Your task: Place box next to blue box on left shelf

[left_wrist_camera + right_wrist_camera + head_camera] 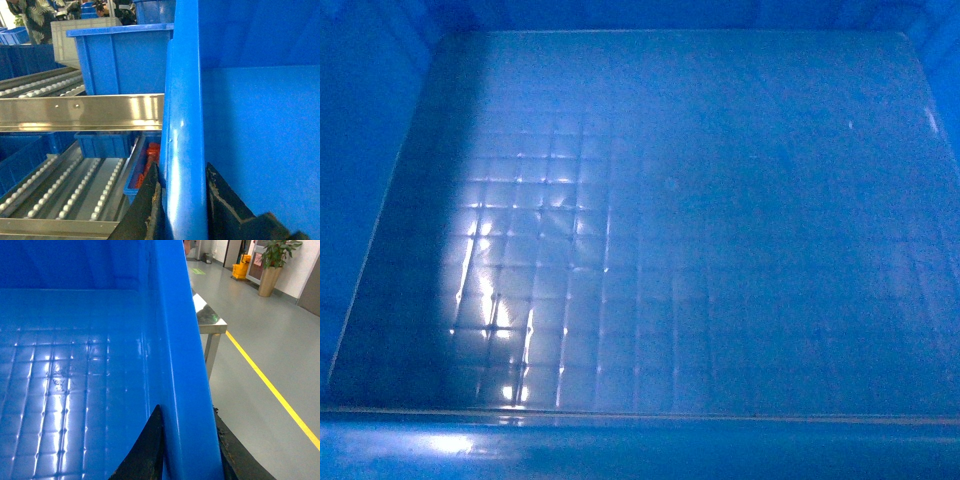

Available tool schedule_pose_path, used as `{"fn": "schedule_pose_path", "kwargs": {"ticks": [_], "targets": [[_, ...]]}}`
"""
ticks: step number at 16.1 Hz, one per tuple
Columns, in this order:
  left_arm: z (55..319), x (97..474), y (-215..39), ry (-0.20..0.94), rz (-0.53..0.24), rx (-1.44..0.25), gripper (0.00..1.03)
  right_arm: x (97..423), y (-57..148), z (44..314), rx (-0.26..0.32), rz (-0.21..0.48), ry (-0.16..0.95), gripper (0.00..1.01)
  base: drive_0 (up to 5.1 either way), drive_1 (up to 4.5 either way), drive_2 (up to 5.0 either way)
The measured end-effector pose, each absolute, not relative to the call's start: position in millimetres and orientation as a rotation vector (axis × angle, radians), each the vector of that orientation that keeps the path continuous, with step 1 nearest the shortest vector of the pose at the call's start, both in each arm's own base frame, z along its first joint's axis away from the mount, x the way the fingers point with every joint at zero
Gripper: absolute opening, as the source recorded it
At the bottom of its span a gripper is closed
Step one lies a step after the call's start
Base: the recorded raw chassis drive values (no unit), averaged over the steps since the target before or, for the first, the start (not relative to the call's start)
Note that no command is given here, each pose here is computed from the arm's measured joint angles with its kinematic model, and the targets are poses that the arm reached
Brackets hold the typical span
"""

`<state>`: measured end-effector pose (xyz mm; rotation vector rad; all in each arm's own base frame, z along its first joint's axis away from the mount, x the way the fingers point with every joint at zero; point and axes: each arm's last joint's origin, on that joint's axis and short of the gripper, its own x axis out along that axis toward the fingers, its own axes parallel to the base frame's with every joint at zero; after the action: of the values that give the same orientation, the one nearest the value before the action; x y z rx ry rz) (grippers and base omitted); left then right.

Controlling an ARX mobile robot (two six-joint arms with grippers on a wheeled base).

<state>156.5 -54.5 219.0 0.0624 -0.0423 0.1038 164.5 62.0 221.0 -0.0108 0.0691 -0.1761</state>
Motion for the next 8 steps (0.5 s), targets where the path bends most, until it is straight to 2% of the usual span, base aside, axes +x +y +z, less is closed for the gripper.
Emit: {"fn": "schedule_pose_path", "kwargs": {"ticks": [8], "targets": [[219.1, 156.5, -54.5, -0.043, 0.103, 0.062, 0.16, 164.4, 62.0, 220.9, -0.011, -0.176, 0.069, 0.16, -5.0, 2.36, 2.4]]}}
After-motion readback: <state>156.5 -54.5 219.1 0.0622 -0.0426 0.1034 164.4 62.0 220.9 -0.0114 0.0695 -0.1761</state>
